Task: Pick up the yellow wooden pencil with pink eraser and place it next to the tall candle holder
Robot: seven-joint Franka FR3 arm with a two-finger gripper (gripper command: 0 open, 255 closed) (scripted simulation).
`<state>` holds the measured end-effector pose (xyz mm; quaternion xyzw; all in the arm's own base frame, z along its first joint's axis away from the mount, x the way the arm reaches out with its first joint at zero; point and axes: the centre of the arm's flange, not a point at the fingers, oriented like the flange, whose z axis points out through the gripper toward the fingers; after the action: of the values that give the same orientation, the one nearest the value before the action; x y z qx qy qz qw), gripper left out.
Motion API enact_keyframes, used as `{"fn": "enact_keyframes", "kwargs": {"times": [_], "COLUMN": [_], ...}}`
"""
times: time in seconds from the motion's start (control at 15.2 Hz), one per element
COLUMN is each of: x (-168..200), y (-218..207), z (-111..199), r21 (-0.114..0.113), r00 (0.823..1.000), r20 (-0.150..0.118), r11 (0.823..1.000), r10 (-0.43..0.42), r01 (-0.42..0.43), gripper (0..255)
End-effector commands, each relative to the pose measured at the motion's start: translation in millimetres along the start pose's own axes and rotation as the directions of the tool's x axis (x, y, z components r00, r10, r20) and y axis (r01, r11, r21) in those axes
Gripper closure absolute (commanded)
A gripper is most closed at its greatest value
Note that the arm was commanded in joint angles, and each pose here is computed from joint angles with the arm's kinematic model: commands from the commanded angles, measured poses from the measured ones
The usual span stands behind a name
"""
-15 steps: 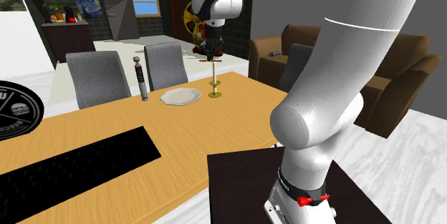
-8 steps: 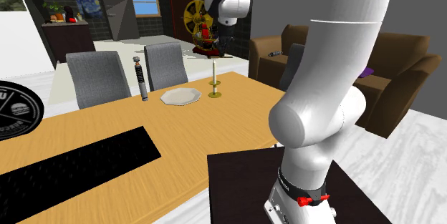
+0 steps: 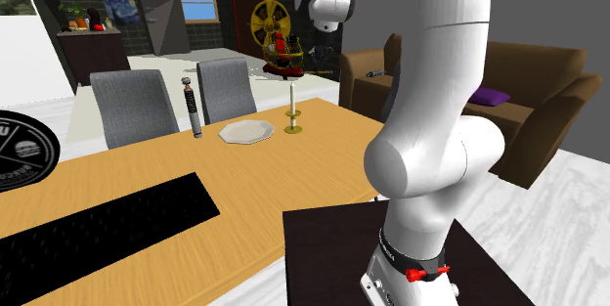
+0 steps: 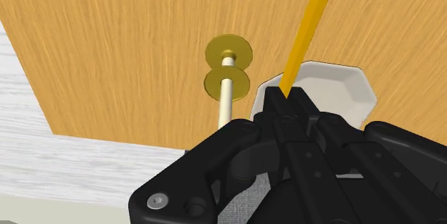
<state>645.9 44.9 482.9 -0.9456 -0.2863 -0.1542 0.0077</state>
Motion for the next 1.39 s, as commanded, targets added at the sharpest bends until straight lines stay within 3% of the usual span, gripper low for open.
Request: {"fn": "enact_keyframes", "kwargs": {"times": [0.0, 0.79, 1.32], "x": [3, 32, 20], "y": [27, 178, 175], "z": [3, 24, 64], "r21": [0.001, 0.001, 0.001], "r00": [1.0, 1.0, 1.0], "r20": [0.0, 0.0, 0.0], "r11": [1.0, 1.0, 1.0], "r10": [-0.001, -0.002, -0.001], "r01": [0.001, 0.002, 0.001], "gripper": [255, 255, 255]}}
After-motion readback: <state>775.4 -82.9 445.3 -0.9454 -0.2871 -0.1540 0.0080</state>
